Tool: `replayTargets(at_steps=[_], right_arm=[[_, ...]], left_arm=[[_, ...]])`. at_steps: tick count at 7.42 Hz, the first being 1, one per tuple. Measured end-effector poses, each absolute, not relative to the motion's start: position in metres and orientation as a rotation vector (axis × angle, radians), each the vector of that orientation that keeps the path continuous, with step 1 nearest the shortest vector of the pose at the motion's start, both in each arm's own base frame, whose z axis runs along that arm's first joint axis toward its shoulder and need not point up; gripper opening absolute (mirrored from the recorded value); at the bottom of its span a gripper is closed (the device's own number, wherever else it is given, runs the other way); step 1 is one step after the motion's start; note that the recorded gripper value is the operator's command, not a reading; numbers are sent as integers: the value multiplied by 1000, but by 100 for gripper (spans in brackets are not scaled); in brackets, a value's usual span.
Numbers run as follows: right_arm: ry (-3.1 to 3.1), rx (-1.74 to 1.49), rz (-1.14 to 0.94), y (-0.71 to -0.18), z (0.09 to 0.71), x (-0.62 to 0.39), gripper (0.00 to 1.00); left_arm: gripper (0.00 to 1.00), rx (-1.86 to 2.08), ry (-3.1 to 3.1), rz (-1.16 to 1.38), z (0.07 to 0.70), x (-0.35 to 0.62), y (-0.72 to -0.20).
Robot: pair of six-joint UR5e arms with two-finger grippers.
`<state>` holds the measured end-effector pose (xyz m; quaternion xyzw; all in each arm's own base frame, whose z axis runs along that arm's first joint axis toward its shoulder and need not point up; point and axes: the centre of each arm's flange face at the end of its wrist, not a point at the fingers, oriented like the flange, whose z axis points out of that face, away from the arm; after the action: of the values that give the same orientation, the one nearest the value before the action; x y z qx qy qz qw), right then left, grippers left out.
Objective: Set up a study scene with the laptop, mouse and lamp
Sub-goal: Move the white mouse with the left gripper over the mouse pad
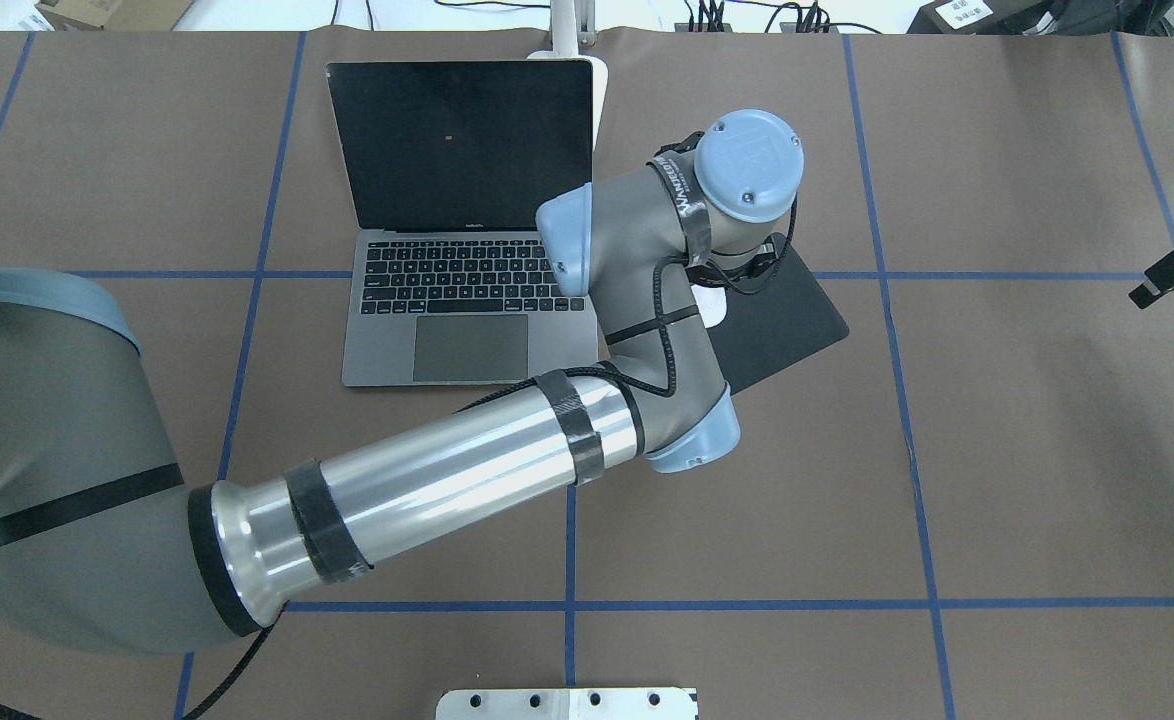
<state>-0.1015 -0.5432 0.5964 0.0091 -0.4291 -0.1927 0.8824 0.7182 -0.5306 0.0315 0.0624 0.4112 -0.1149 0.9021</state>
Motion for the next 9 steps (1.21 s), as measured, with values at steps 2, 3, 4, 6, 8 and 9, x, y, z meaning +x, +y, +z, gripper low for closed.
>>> replayTargets(at_steps=[2,3,4,6,8,9], right_arm=[[-906,14,-408,-542,596,-106,99],[-913,12,-410,-542,595,-108,99],[-917,10,-411,-542,595,-109,99],[-921,5,-413,-541,596,-111,99],[-927,-2,-413,-541,598,-113,99],[-929,-5,-413,-540,599,-114,99]], left_arm=[[32,149,841,-257,19,745,-521],[33,151,836,-267,14,754,-517],[33,153,829,-261,14,760,-515],[33,167,813,-217,18,766,-511],[42,173,803,-192,21,774,-502],[43,178,800,-190,22,777,-499]])
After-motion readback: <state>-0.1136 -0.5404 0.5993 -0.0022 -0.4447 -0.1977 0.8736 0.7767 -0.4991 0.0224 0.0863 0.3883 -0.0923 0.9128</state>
